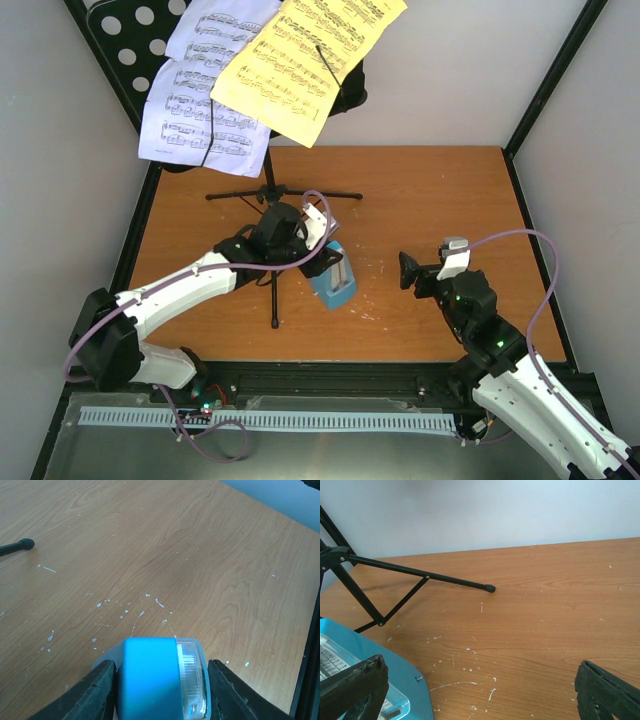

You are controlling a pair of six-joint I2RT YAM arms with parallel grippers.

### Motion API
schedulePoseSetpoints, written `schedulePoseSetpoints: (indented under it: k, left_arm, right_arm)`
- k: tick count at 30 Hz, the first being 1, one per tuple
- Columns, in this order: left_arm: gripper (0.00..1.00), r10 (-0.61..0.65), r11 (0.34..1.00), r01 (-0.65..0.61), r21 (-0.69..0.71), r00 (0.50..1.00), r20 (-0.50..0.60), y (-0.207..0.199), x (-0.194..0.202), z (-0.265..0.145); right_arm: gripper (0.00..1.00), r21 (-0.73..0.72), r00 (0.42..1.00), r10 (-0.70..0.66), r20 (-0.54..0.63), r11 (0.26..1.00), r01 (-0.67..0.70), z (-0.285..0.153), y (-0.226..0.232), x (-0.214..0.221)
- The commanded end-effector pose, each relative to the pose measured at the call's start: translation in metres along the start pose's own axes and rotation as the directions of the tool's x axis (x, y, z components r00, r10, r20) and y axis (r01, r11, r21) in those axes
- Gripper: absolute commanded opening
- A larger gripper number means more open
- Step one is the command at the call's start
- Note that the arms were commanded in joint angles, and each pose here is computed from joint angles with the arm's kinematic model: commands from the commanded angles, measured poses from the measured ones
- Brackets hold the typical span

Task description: Pack up the instrument practice props

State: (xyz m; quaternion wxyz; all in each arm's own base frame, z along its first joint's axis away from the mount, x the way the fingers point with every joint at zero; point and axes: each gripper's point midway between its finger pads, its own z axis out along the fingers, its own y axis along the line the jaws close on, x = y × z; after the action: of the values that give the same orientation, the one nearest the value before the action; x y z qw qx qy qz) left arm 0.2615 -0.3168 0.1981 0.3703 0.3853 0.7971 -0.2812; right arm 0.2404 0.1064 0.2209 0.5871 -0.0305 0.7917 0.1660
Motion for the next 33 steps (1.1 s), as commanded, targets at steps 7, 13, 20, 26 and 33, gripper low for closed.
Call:
schedulePoseSetpoints:
  k: [7, 13, 20, 26, 33]
  left_arm:
    - [0.45, -0.253, 0.931, 0.253, -0.263, 0.967, 0.035, 0.033, 0.004, -0.018]
    - [0.54, -0.376, 0.88, 0.379, -0.287, 0.924, 0.068, 0.016, 0.002, -0.009]
    - [0.78, -0.407, 0.867, 0.388, -0.314, 0.913, 0.005, -0.012, 0.017, 0.011]
    - [0.97, -0.429, 0.878, 0.408, -0.25, 0.903, -0.032, -0.045, 0.025, 0.017]
    - [0.99, -0.459, 0.888, 0.459, -0.002, 0.887, -0.044, -0.097, 0.014, 0.028]
  right_arm:
    - [1.0, -0.004, 0.999, 0.027, -0.034, 1.0, -0.027, -0.002, 0.0, 0.005]
    - [1.0, -0.05, 0.995, 0.046, -0.09, 0.997, -0.051, 0.001, 0.007, 0.022]
    - [1.0, -0.089, 0.99, 0.076, -0.118, 0.992, -0.086, -0.001, 0.013, 0.031]
    - [1.0, -0.106, 0.987, 0.096, -0.132, 0.988, -0.11, 0.001, 0.015, 0.038]
    - [1.0, -0.077, 0.986, 0.104, -0.133, 0.99, -0.115, 0.002, 0.011, 0.037]
